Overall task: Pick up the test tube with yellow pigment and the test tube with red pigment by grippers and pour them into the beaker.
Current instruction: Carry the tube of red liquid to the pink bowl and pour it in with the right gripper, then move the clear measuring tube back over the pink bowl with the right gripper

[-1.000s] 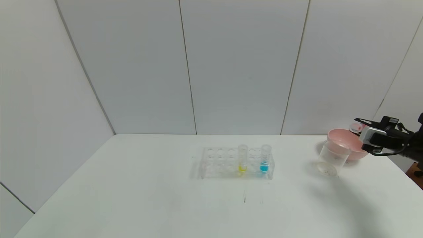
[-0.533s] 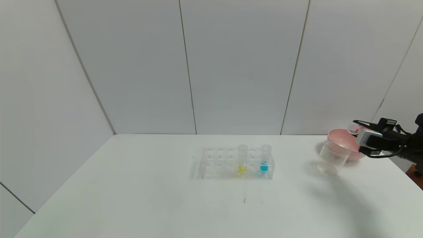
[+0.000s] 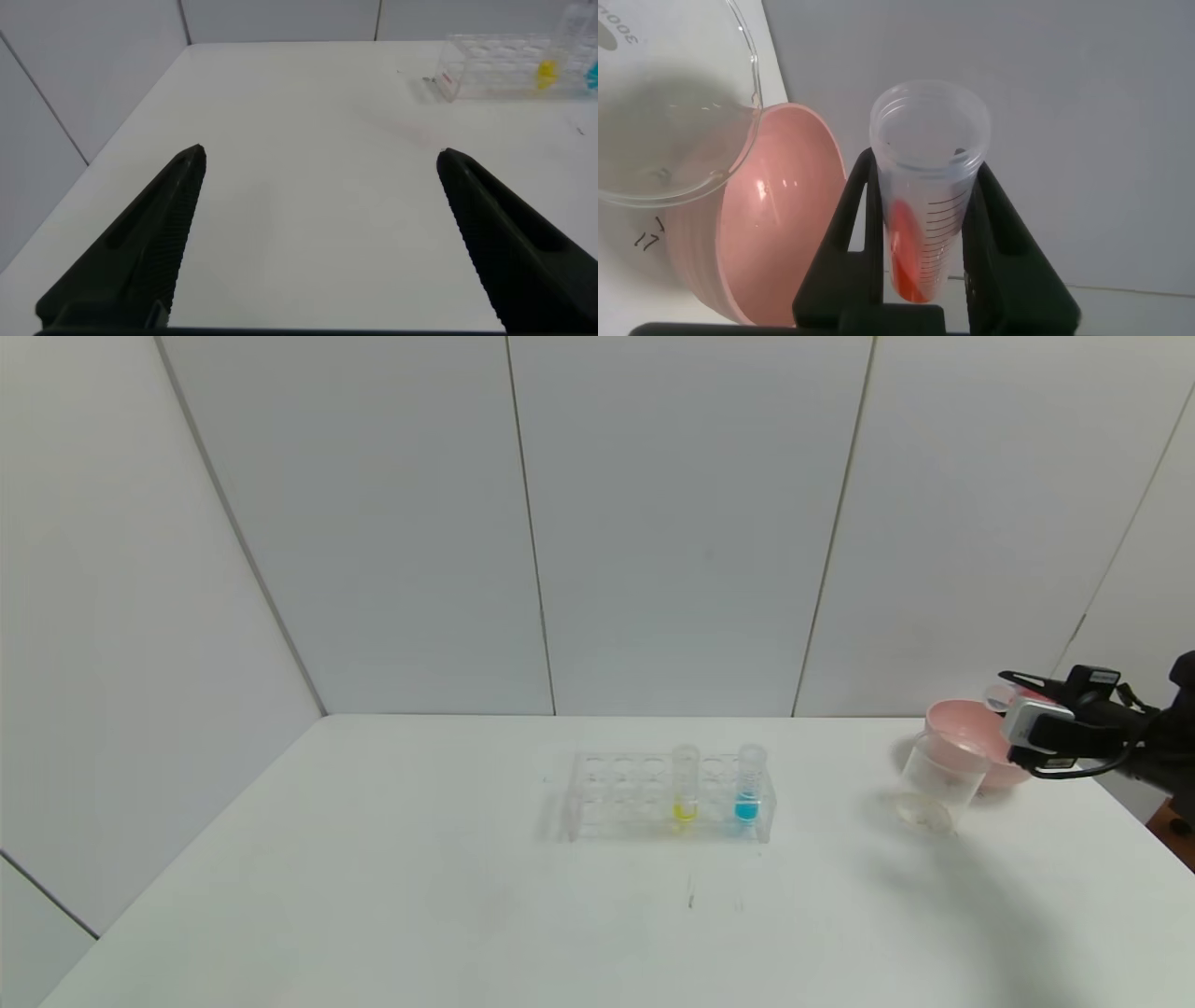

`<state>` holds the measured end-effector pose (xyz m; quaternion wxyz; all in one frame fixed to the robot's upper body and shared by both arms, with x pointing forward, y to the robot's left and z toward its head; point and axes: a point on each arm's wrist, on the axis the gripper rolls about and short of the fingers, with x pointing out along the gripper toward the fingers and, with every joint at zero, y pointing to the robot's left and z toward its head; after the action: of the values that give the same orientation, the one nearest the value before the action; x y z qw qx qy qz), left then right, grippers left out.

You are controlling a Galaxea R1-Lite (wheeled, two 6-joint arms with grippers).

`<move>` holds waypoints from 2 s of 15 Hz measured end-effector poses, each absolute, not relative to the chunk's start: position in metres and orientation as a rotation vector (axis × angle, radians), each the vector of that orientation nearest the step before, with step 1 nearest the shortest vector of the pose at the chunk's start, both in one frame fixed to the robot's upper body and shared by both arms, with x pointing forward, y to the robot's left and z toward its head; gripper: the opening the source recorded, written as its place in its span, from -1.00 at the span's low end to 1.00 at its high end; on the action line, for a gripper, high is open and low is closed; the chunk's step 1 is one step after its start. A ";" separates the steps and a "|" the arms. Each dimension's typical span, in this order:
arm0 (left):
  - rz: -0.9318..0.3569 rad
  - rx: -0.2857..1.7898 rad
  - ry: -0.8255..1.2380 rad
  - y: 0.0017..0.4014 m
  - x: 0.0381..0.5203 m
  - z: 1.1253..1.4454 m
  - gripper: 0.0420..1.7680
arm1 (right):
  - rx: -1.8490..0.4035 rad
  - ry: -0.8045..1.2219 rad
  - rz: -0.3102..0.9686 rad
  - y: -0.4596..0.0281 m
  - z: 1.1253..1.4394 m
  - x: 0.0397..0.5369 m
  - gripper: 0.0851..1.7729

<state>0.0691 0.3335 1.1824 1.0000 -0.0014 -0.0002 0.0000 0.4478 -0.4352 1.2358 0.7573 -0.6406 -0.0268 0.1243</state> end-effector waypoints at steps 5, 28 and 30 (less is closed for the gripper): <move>0.000 -0.003 -0.001 0.334 0.069 1.182 1.00 | -1.502 -0.021 0.226 -0.426 1.234 0.452 -0.46; 0.000 -0.003 -0.001 0.334 0.069 1.182 1.00 | -1.667 0.015 0.095 -0.420 1.241 0.451 -0.46; 0.000 -0.003 -0.001 0.334 0.069 1.182 1.00 | -1.503 0.017 0.091 -0.422 1.250 0.458 -0.46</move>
<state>0.0691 0.3335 1.1825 1.0000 -0.0014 -0.0004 0.0000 0.4576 -0.4219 1.2499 0.7297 -0.6825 0.0079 0.0412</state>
